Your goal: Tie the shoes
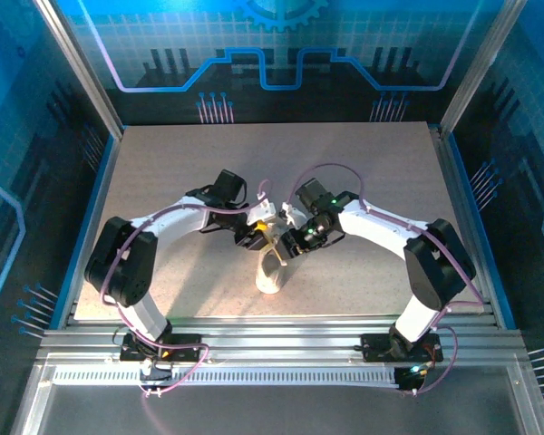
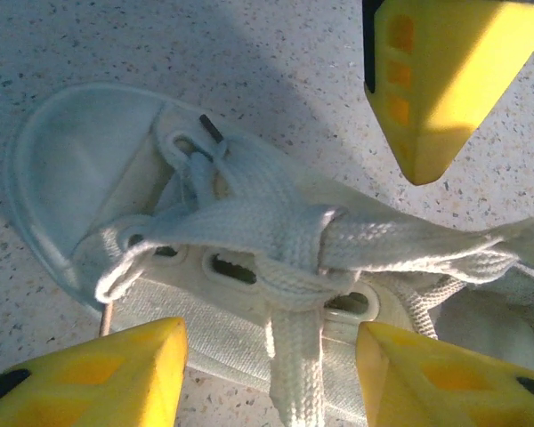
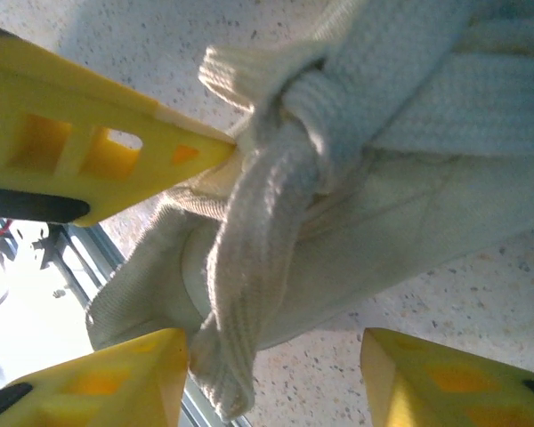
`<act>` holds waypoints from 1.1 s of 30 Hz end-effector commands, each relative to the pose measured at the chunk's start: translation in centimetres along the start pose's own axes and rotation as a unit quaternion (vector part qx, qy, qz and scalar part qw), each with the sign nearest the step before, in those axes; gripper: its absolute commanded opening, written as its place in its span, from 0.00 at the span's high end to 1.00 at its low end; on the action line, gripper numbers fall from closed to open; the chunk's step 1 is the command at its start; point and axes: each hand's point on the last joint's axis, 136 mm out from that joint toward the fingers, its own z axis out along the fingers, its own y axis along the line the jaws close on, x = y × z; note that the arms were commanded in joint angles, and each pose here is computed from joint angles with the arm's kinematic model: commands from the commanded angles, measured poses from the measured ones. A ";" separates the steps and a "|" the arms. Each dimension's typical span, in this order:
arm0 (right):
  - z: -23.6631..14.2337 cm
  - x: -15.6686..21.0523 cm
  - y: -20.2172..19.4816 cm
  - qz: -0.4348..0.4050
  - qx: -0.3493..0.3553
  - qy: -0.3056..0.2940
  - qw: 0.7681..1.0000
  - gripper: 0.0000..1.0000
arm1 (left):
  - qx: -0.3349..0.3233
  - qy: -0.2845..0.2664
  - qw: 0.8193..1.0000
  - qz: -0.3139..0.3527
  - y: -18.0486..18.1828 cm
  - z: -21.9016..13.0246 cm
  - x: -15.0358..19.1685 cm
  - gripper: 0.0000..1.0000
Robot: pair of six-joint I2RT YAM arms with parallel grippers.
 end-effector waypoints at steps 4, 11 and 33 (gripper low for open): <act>-0.4 1.8 -0.2 -0.017 0.017 0.039 0.999 0.68 | 0.022 0.038 0.999 0.005 -1.0 0.7 1.1 0.63; -2.4 1.7 -2.6 -0.014 0.069 0.036 0.997 1.00 | 0.004 0.060 0.998 -0.006 -1.8 -0.2 2.7 0.85; -3.2 -0.2 1.4 -0.164 0.045 -0.012 0.985 0.48 | -0.005 0.046 0.999 -0.012 -1.9 -1.0 1.8 0.95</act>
